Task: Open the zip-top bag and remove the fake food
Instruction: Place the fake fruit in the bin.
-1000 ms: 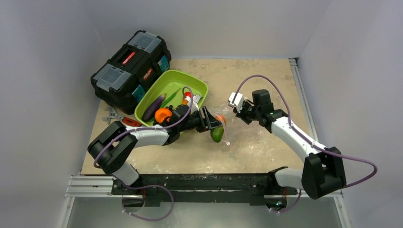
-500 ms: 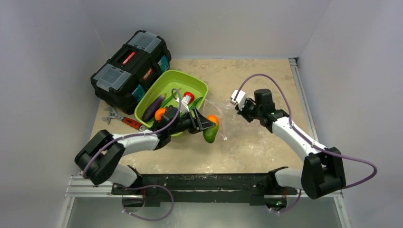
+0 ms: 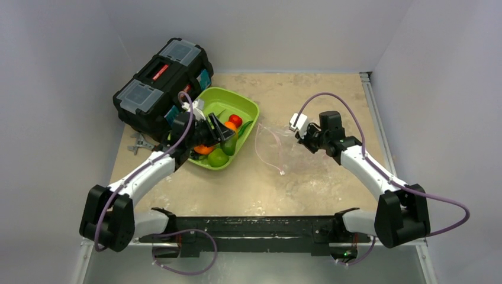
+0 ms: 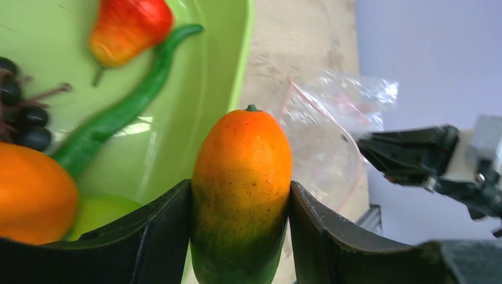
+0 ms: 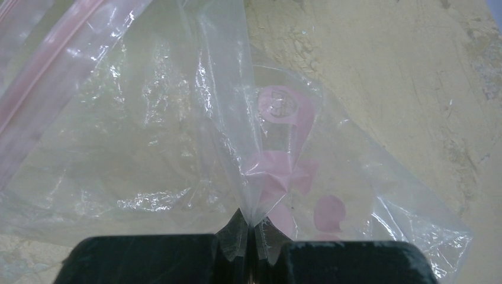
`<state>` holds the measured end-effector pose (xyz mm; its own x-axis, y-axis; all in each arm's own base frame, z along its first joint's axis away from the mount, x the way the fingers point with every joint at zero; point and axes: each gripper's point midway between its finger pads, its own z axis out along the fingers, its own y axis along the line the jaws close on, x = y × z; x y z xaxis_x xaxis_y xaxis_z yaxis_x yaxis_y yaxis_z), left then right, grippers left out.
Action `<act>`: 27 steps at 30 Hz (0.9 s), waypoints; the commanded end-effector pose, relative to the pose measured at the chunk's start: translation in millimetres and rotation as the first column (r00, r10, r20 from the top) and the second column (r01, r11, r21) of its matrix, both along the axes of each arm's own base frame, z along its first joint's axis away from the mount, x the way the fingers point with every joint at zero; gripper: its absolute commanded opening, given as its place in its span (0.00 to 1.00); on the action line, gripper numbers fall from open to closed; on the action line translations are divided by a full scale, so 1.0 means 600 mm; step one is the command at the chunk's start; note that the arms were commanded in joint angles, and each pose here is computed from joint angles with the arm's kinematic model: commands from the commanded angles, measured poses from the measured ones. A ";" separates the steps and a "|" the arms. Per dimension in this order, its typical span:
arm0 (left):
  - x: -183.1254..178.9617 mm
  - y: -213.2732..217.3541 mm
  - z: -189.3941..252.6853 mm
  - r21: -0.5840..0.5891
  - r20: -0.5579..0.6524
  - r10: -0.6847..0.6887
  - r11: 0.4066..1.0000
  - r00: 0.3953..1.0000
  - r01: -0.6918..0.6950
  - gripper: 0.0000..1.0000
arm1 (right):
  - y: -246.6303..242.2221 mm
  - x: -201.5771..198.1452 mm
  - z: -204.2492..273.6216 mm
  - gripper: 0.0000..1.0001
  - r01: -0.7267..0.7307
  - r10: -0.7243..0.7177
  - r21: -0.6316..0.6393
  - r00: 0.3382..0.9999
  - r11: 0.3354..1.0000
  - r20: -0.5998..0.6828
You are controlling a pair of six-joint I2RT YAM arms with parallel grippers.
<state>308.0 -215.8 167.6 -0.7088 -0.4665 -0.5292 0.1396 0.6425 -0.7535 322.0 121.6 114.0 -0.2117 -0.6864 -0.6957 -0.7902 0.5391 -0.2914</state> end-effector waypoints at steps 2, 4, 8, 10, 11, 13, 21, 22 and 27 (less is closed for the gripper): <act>0.061 0.054 -0.015 0.199 -0.015 0.030 0.980 0.999 -0.026 0.00 | 0.003 0.004 0.028 0.00 -0.023 0.022 0.022 0.999 1.000 0.044; 0.079 0.058 -0.020 0.248 -0.024 0.031 0.968 0.999 -0.024 0.00 | 0.002 0.005 0.029 0.00 -0.019 0.018 0.023 0.999 1.000 0.044; 0.097 0.059 -0.029 0.295 -0.056 0.029 0.955 0.998 -0.011 0.15 | 0.001 0.003 0.030 0.00 -0.022 0.021 0.028 0.999 0.999 0.042; 0.099 0.070 -0.025 0.323 -0.051 0.052 0.946 0.997 -0.033 0.30 | 0.003 0.000 0.031 0.00 -0.039 0.037 0.035 0.999 0.999 0.038; 0.098 0.073 -0.019 0.328 -0.040 0.057 0.944 0.998 -0.041 0.36 | 0.006 -0.004 0.030 0.00 -0.053 0.052 0.041 0.998 0.998 0.031; 0.095 0.080 -0.003 0.338 -0.012 0.065 0.939 0.998 -0.057 0.49 | 0.010 -0.010 0.030 0.00 -0.077 0.076 0.048 0.997 0.996 0.026; 0.068 0.094 0.097 0.320 0.137 0.053 0.943 0.989 -0.095 0.77 | 0.007 -0.019 0.030 0.00 -0.103 0.103 0.039 0.995 0.994 0.008; 0.063 0.095 0.108 0.317 0.150 0.049 0.944 0.987 -0.095 0.78 | 0.005 -0.018 0.032 0.00 -0.099 0.099 0.035 0.995 0.994 0.009; 0.034 0.096 0.154 0.307 0.207 0.002 0.949 0.978 -0.067 0.86 | -0.001 -0.028 0.045 0.00 -0.103 0.103 0.033 0.995 0.994 -0.011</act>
